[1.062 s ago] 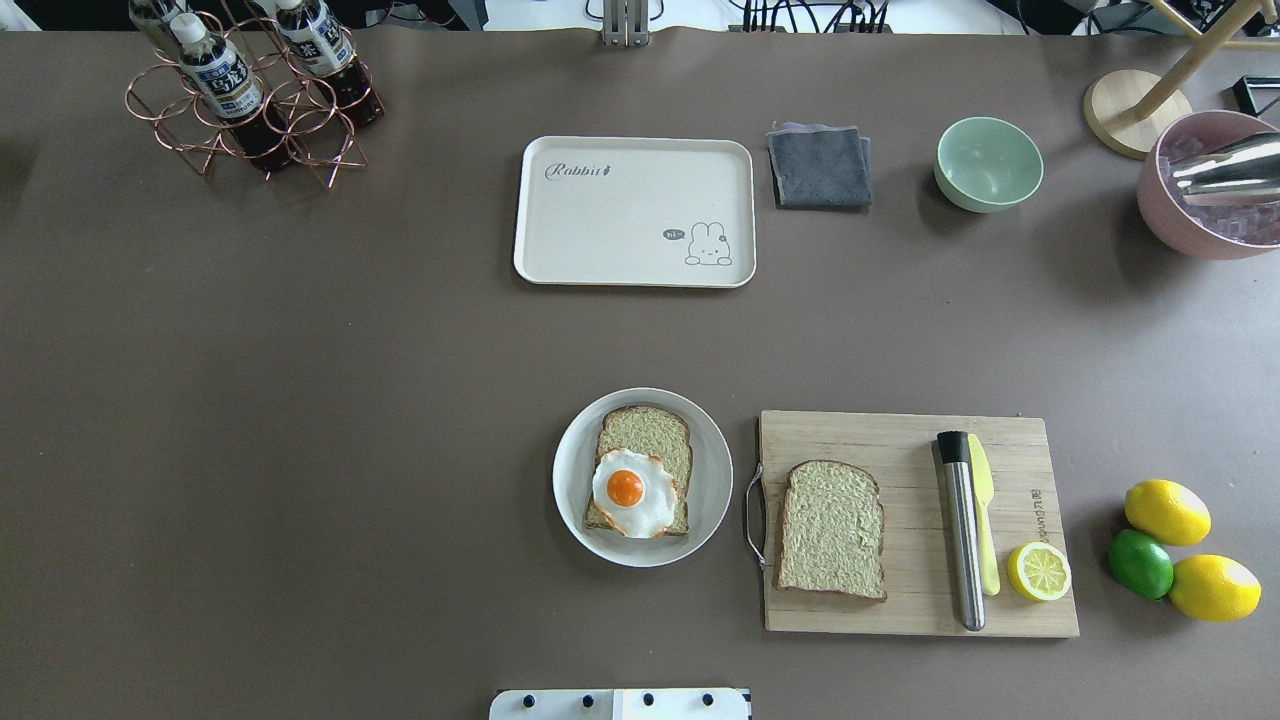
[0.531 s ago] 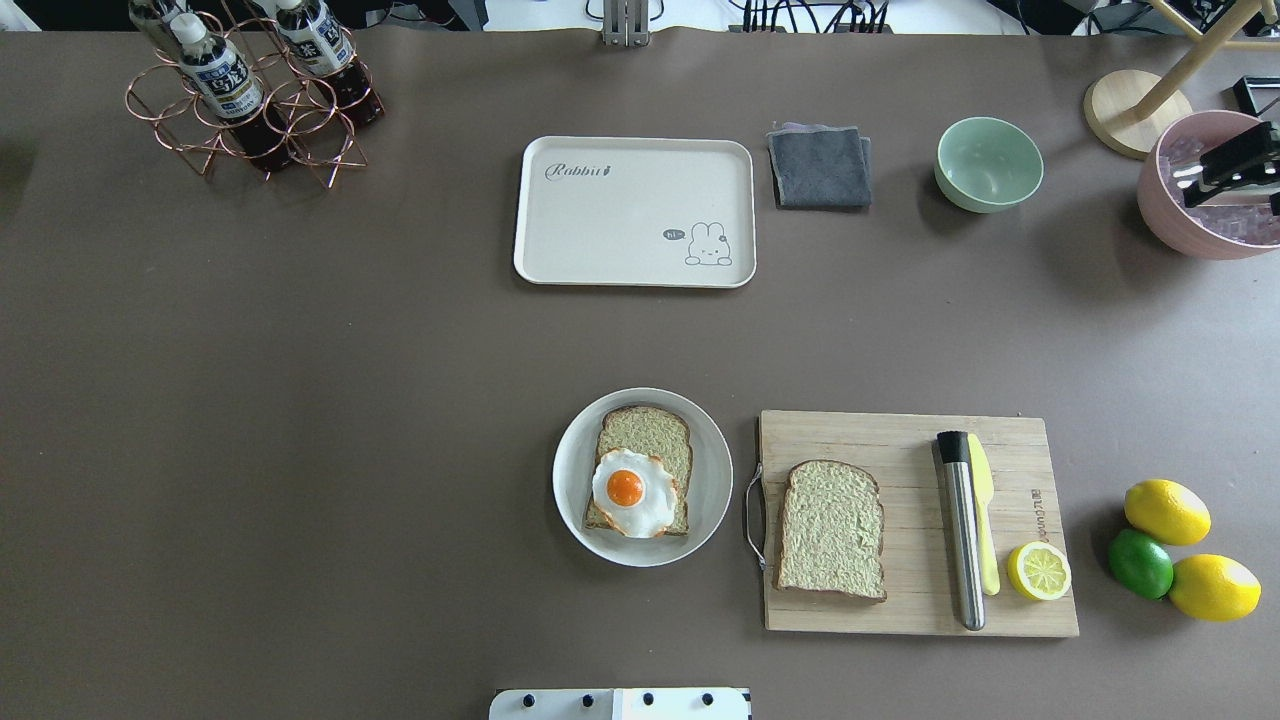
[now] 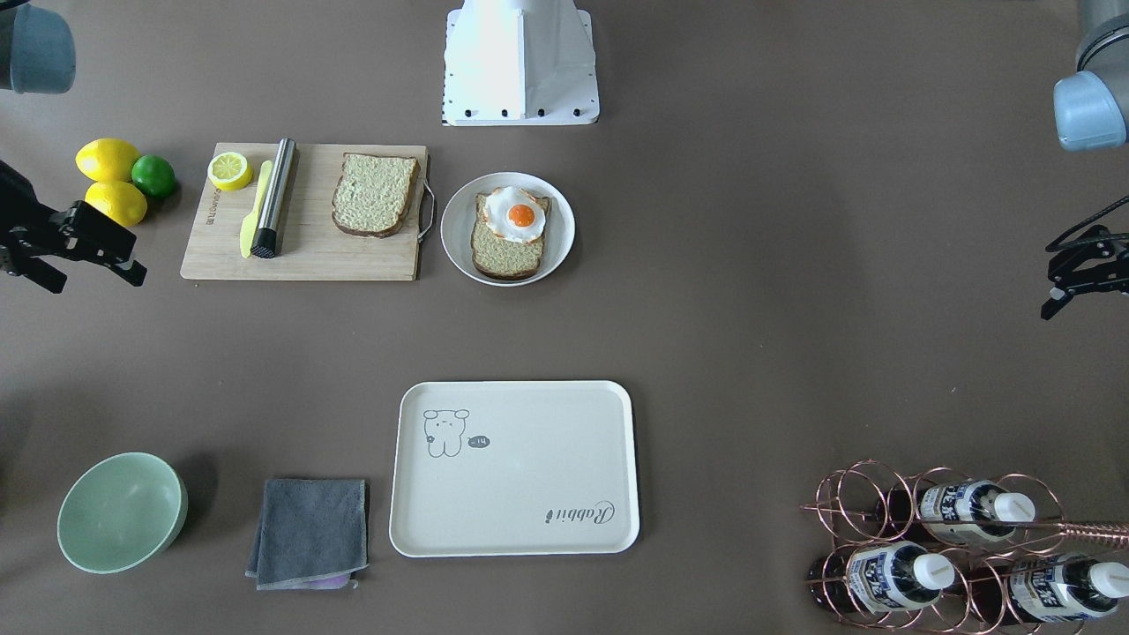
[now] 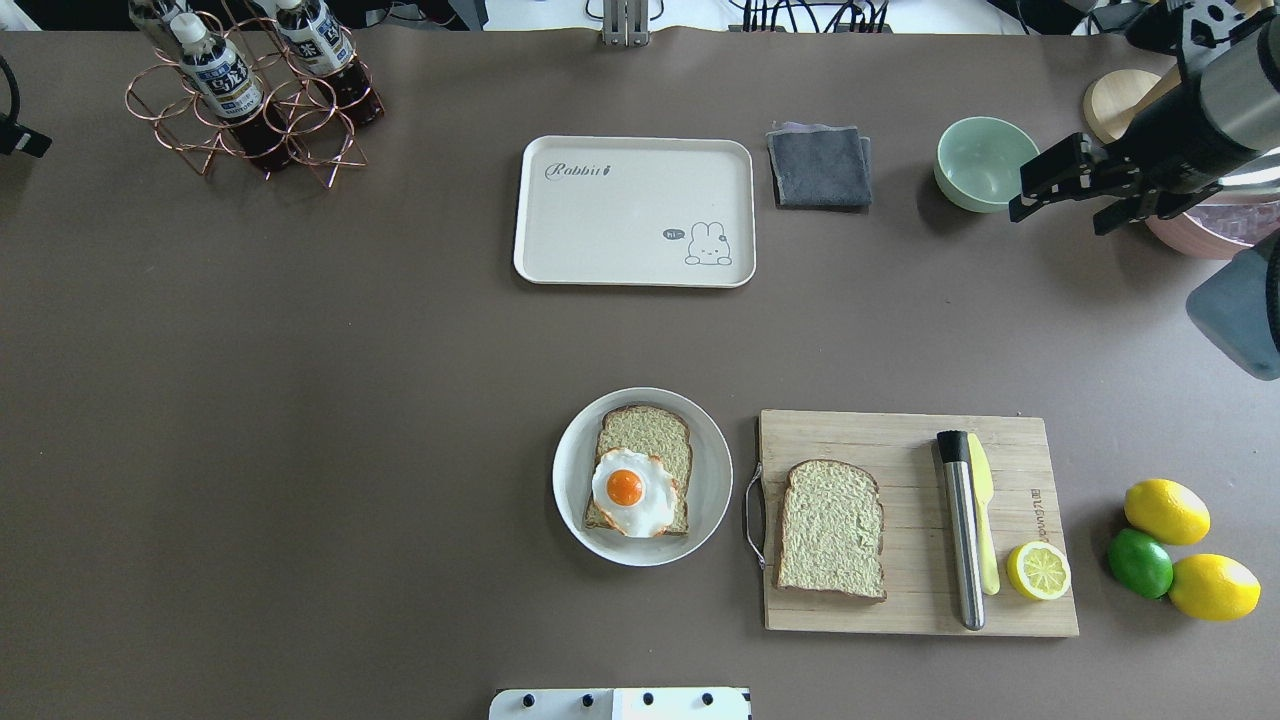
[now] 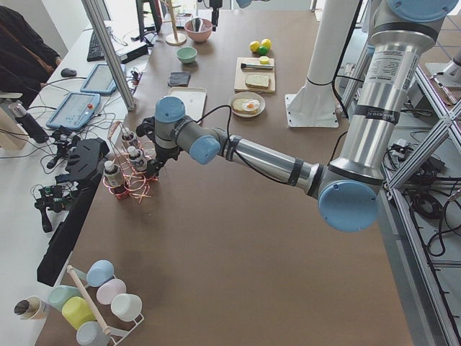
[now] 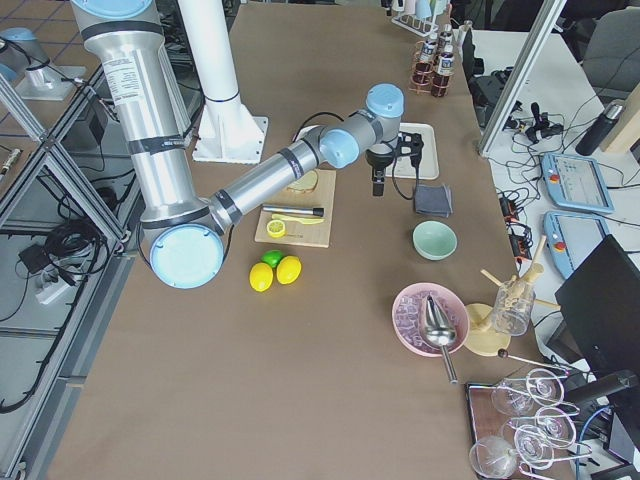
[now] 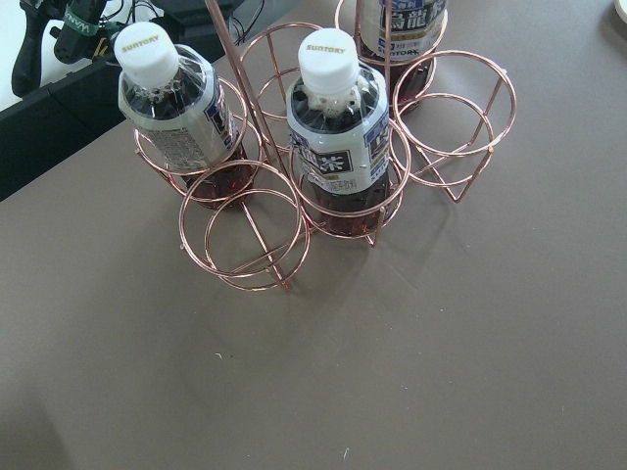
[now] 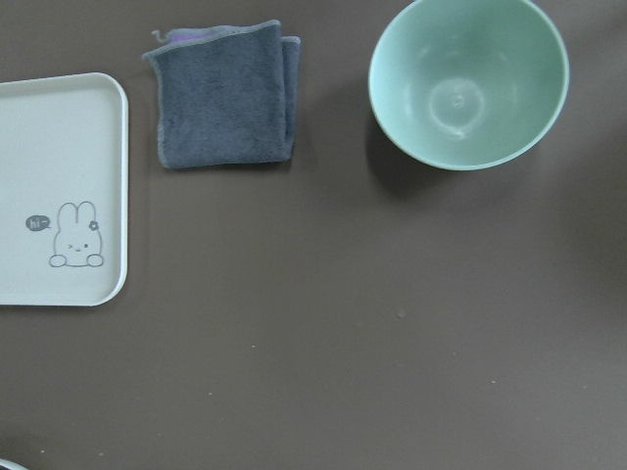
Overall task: Make sandwich and place on tray
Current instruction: 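Move the right gripper over the bread slice on the wooden board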
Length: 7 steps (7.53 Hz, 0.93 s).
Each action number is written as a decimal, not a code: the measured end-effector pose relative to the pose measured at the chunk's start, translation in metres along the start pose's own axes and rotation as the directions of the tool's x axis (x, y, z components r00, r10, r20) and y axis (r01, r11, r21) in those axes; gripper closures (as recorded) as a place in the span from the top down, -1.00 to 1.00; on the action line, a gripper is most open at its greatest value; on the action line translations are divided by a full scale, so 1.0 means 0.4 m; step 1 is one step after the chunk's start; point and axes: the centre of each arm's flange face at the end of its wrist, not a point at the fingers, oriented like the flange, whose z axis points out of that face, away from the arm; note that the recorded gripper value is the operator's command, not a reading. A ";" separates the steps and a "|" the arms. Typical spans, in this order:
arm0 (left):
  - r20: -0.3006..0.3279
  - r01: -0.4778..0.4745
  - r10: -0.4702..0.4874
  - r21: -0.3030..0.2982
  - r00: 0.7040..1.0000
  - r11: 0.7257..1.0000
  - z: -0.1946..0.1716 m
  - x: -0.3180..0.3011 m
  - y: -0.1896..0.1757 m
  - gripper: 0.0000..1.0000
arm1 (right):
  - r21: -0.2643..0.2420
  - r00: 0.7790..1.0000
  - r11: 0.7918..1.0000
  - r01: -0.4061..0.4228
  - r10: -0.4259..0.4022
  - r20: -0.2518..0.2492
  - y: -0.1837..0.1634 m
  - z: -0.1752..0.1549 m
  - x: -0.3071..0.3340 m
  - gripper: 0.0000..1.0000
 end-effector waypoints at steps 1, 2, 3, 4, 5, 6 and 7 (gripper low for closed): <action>-0.009 0.039 -0.039 0.006 0.999 0.999 -0.001 0.014 -0.011 0.96 | 0.009 0.999 1.000 -0.006 0.006 0.031 0.031 0.025 -0.060 1.00; -0.020 0.094 -0.094 0.020 0.995 0.995 -0.007 0.029 -0.025 0.96 | 0.020 0.998 1.000 -0.022 0.021 0.053 0.067 0.063 -0.107 1.00; -0.039 0.134 -0.132 0.038 0.990 0.990 -0.010 0.041 -0.033 0.96 | 0.023 0.998 0.999 -0.030 0.029 0.062 0.113 0.110 -0.139 1.00; -0.060 0.153 -0.150 0.042 0.987 0.987 -0.003 0.054 -0.037 0.96 | 0.020 0.997 1.000 -0.022 0.021 0.072 0.158 0.150 -0.150 1.00; -0.081 0.179 -0.175 0.042 0.981 0.983 0.009 0.084 -0.044 0.96 | 0.015 0.996 1.000 -0.001 0.000 0.090 0.208 0.179 -0.133 1.00; -0.109 0.216 -0.210 0.055 0.972 0.975 0.027 0.125 -0.052 0.96 | 0.011 0.994 1.000 0.007 -0.008 0.113 0.257 0.200 -0.096 1.00; -0.135 0.240 -0.230 0.066 0.964 0.969 0.046 0.157 -0.054 0.96 | 0.000 0.991 0.999 -0.036 0.036 0.130 0.292 0.213 -0.070 1.00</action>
